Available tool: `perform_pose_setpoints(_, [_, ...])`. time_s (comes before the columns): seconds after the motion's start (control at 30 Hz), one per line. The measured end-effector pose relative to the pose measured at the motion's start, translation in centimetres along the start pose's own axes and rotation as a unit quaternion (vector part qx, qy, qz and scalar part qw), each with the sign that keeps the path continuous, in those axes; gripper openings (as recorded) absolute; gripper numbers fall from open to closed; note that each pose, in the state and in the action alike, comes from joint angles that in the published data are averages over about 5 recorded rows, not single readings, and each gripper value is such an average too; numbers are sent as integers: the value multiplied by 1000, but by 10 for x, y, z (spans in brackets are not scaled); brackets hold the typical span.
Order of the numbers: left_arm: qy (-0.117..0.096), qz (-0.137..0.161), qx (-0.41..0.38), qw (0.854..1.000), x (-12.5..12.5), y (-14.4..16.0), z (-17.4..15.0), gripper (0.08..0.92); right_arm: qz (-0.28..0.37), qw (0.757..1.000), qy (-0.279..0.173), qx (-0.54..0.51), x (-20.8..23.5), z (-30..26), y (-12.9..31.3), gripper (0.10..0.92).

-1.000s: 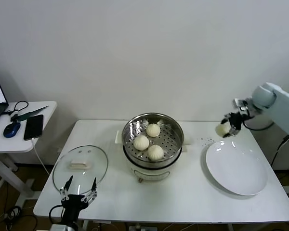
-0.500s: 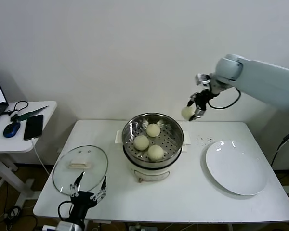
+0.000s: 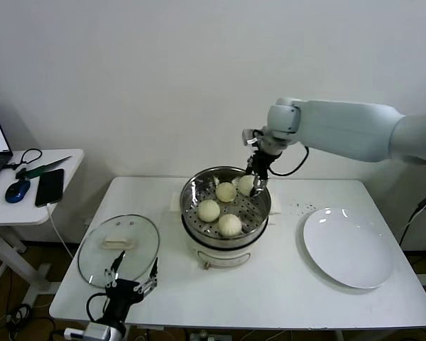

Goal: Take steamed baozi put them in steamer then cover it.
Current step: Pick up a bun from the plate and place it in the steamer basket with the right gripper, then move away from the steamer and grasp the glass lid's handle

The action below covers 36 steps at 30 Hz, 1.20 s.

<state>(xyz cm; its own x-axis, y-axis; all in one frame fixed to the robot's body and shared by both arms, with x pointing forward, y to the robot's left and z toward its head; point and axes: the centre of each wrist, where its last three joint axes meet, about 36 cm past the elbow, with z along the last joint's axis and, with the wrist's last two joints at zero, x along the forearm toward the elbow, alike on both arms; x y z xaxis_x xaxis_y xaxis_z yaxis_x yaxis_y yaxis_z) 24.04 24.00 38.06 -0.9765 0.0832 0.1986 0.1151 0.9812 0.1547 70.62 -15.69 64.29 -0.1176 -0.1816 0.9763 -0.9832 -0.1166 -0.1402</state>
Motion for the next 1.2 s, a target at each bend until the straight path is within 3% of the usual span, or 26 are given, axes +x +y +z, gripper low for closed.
perform_pose_setpoints(0.4, [4,0,1,1000,-2,0,3,823,-18,1000,8,0,-44,-7,10,716])
perform_pose_setpoints(0.63, [7,-2,0,1000,0,1,4,823,-19,1000,10,-1,-53,-7,13,778])
perform_pose_setpoints(0.77, [6,-3,0,1000,0,2,4,823,-18,1000,8,-2,-54,-8,14,818])
perform_pose_setpoints(1.2, [7,-5,-2,1000,1,3,4,823,-7,1000,-21,-14,-20,10,9,823])
